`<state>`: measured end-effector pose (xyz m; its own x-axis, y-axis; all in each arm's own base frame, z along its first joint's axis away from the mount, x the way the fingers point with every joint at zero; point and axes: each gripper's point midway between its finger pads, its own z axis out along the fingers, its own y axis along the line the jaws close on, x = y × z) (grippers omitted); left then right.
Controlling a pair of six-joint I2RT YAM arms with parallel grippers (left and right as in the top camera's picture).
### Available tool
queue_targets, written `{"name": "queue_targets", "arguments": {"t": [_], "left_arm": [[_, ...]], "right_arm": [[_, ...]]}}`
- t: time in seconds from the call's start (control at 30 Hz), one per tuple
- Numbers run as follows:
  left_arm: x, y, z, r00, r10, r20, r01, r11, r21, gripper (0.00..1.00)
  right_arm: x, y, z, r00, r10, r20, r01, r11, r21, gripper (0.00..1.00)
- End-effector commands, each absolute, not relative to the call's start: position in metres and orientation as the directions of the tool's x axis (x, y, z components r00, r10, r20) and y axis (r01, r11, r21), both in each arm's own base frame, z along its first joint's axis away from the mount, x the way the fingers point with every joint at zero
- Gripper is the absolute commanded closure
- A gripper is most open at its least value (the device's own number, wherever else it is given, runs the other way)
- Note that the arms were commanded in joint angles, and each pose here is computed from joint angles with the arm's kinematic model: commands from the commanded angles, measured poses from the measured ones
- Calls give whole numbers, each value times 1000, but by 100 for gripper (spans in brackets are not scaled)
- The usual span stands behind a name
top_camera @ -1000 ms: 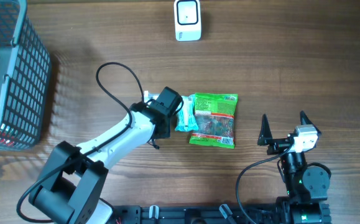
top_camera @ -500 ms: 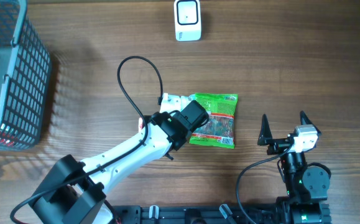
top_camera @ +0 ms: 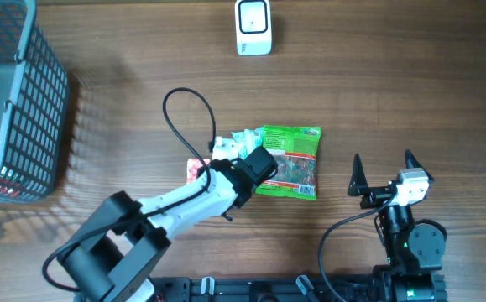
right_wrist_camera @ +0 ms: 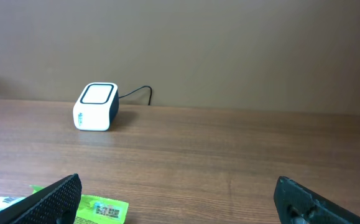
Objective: Scan the item barcode
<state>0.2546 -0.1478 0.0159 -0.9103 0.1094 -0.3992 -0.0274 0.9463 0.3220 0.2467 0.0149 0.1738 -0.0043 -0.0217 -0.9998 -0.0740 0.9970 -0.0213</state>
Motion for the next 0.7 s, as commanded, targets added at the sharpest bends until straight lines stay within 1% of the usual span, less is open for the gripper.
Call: {"name": "queue_targets", "arguments": {"t": [0.0, 0.1, 0.17, 0.2, 0.23, 0.27, 0.33, 0.43, 0.5, 0.53, 0.63, 0.67], "left_arm": [[257, -141, 3, -913, 102, -395, -51, 932, 359, 69], [254, -138, -5, -922, 110, -372, -43, 923, 381, 76], [254, -136, -7, -923, 114, -367, -42, 919, 391, 74], [254, -135, -6, -921, 117, -372, -44, 917, 396, 75], [254, -135, -6, -921, 117, -372, -43, 917, 396, 86], [254, -135, -6, -921, 116, -372, -43, 918, 395, 91], [254, -136, -7, -923, 115, -367, -41, 919, 391, 96], [253, -137, -8, -926, 113, -361, -38, 922, 386, 96], [259, -136, 6, -913, 117, -390, -53, 915, 399, 96], [265, -140, 19, -905, 109, -412, -63, 921, 383, 96], [287, -159, 64, -872, 27, -489, -110, 962, 250, 96], [294, -168, 84, -868, -48, -494, -126, 984, 126, 96]], "right_arm": [[246, 16, 175, 4, -26, -1000, -80, 996, -26, 0], [246, 16, 175, 4, -26, -1000, -80, 996, -26, 1], [246, 16, 175, 4, -26, -1000, -80, 996, -26, 0], [246, 16, 175, 4, -25, -1000, -80, 997, -25, 0], [246, 16, 175, 4, -26, -1000, -80, 996, -26, 0], [246, 16, 175, 4, -26, -1000, -80, 996, -26, 0], [246, 16, 175, 4, -26, -1000, -80, 996, -26, 0], [246, 16, 175, 4, -26, -1000, -80, 996, -26, 0], [246, 16, 175, 4, -26, -1000, -80, 996, -26, 0], [246, 16, 175, 4, -26, -1000, -80, 996, -26, 0], [246, 16, 175, 4, -26, -1000, -80, 996, -26, 0], [246, 16, 175, 4, -26, -1000, -80, 996, -26, 0]]}}
